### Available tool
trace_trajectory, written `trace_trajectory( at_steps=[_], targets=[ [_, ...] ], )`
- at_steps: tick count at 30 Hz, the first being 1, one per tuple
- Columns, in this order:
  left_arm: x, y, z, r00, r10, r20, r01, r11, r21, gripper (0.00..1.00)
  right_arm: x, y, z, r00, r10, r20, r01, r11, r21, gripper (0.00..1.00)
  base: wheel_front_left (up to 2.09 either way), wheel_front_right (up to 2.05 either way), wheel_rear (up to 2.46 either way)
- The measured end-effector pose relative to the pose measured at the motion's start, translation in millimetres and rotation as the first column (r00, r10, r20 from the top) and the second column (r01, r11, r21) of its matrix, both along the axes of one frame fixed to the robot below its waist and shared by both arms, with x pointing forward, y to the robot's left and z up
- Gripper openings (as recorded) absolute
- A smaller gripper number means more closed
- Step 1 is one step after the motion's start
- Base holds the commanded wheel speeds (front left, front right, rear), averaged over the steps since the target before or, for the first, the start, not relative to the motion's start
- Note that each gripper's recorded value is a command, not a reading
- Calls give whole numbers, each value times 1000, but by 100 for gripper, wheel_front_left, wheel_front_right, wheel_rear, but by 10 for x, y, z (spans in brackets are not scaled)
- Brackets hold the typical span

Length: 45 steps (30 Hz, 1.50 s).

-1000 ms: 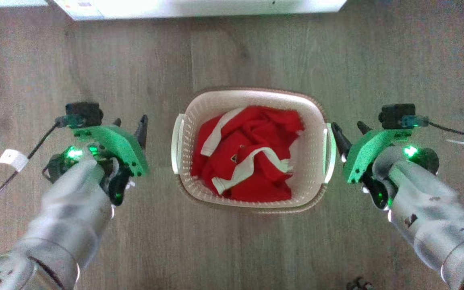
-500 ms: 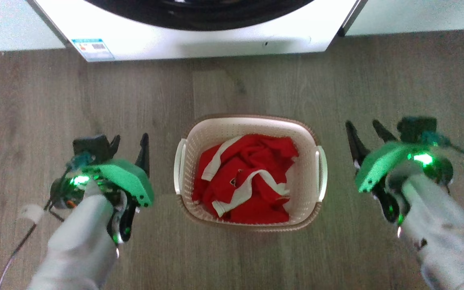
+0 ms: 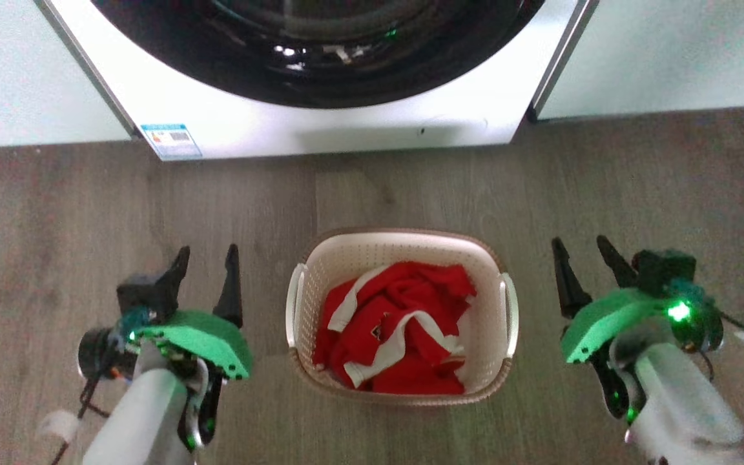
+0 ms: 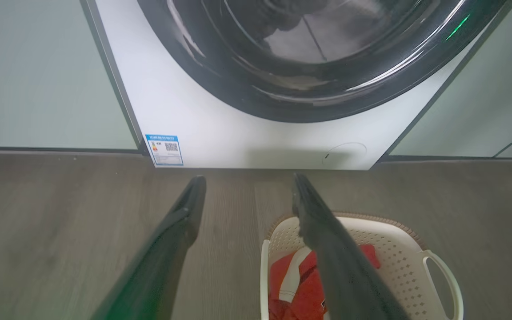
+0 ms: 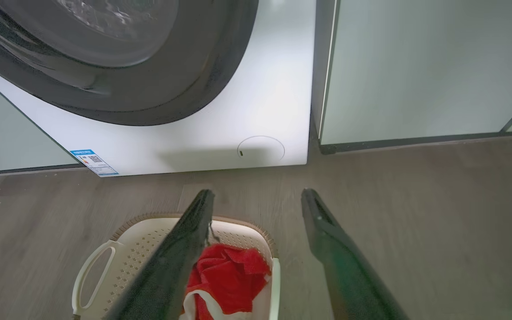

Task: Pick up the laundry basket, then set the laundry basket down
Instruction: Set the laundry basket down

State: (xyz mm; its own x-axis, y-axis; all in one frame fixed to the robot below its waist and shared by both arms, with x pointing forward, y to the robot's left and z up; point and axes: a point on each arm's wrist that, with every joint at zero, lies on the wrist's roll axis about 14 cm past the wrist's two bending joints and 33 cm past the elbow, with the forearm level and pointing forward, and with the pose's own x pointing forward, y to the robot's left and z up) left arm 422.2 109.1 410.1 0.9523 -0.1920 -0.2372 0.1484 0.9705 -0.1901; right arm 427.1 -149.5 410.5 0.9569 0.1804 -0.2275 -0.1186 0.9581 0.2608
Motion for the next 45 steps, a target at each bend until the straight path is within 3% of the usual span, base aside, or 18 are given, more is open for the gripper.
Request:
trace_trajectory(
  at_steps=[9, 20, 45],
  targets=[
    [-286, 22, 375, 993, 14, 118, -15, 1000, 11, 100, -163, -28, 416, 992, -23, 127, 23, 1000, -1, 100, 0, 0, 0],
    [-582, 73, 640, 979, 32, 200, -36, 999, 18, 100, -378, -103, 663, 977, -46, 207, 49, 999, -7, 100, 0, 0, 0],
    [-882, 74, 698, 977, 27, 210, -36, 999, 39, 100, -746, -167, 765, 972, -76, 221, 80, 997, -9, 100, 0, 0, 0]
  ],
)
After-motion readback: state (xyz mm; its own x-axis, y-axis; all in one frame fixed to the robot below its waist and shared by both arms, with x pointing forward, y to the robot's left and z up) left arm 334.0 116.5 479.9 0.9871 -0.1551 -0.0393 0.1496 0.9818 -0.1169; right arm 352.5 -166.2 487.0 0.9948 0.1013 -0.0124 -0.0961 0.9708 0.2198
